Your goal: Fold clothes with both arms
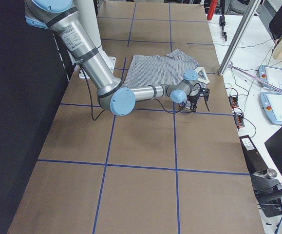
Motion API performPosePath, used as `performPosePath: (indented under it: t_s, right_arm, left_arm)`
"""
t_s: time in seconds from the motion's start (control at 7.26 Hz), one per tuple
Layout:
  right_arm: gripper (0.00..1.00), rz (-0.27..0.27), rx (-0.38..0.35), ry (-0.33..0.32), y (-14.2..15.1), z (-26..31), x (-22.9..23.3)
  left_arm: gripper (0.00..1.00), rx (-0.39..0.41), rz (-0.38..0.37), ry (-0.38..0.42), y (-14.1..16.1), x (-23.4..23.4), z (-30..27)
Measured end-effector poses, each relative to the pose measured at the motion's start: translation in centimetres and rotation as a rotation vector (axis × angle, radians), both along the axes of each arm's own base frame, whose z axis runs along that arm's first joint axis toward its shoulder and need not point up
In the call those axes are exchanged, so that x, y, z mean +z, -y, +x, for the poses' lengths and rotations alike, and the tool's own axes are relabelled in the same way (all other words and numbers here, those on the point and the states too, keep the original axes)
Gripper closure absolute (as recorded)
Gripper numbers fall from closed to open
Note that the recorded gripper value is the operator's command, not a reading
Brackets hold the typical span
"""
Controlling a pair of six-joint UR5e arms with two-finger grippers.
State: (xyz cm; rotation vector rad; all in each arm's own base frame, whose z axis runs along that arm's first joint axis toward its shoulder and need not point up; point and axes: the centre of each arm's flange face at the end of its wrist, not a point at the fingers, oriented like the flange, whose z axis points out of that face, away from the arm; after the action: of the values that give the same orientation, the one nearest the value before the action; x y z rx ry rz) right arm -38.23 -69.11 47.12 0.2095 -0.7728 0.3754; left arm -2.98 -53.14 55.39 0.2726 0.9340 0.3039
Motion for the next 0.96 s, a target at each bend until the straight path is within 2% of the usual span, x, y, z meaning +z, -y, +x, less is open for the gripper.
performPosePath:
  t_s: [0.28,0.55,0.83,0.96]
  right_arm:
    - [1.0,0.016,-0.005,0.023,-0.1,0.1,-1.5]
    - [1.0,0.054,-0.033,0.11,-1.1,-0.1,-6.5]
    - [1.0,0.04,-0.04,0.187,-2.8,-3.8,-11.3]
    - [1.0,0.034,-0.029,0.2,-3.6,-6.8,-13.4]
  left_arm:
    - [0.0,-0.022,-0.019,-0.005,0.0,-0.7,0.0]
    - [0.0,-0.028,-0.019,-0.008,-0.1,-1.1,0.0]
    - [0.0,-0.028,-0.015,-0.008,-0.2,-1.3,0.0]
    - [0.0,-0.028,-0.014,-0.008,-0.2,-1.4,0.0]
